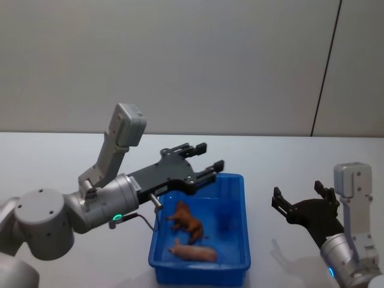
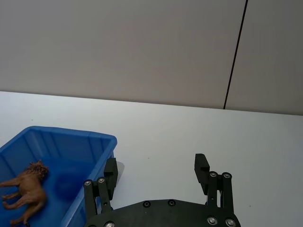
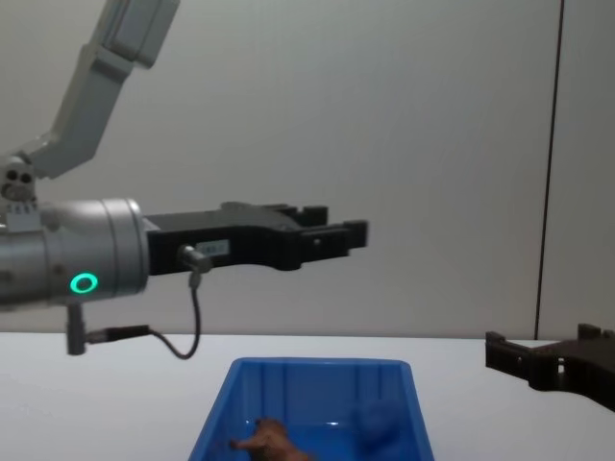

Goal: Pick up the two dolls from the table and place them into the box.

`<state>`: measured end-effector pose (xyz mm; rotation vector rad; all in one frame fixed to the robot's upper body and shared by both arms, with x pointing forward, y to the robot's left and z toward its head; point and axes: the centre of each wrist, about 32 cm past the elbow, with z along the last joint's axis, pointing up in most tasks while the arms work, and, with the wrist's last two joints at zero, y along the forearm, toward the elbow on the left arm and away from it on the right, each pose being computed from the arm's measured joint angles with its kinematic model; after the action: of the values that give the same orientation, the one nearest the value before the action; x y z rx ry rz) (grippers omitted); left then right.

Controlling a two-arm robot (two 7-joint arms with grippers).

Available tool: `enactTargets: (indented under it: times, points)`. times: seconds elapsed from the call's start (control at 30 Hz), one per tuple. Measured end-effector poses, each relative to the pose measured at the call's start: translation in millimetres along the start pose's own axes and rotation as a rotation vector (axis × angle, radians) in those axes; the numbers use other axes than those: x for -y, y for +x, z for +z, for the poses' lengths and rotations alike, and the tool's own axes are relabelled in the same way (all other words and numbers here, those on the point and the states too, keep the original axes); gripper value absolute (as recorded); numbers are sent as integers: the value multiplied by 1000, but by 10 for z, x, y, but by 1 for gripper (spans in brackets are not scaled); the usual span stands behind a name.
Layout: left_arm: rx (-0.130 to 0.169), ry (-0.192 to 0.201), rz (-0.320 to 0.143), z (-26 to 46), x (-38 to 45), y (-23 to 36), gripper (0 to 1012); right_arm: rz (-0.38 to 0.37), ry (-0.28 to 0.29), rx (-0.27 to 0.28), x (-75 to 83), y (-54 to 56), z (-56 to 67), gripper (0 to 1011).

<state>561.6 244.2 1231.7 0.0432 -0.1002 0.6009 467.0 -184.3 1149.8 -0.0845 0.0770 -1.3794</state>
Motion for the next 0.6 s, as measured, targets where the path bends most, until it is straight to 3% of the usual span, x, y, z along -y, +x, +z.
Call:
enactTargets:
  times: [0.4,0.6]
  points:
    - [-2,-46,-88,-25,132,30,926,0,0,0,0,0,0,1001]
    - [-1,-57,-108,-32,163,36,1001,0,0,0,0,0,0,1001]
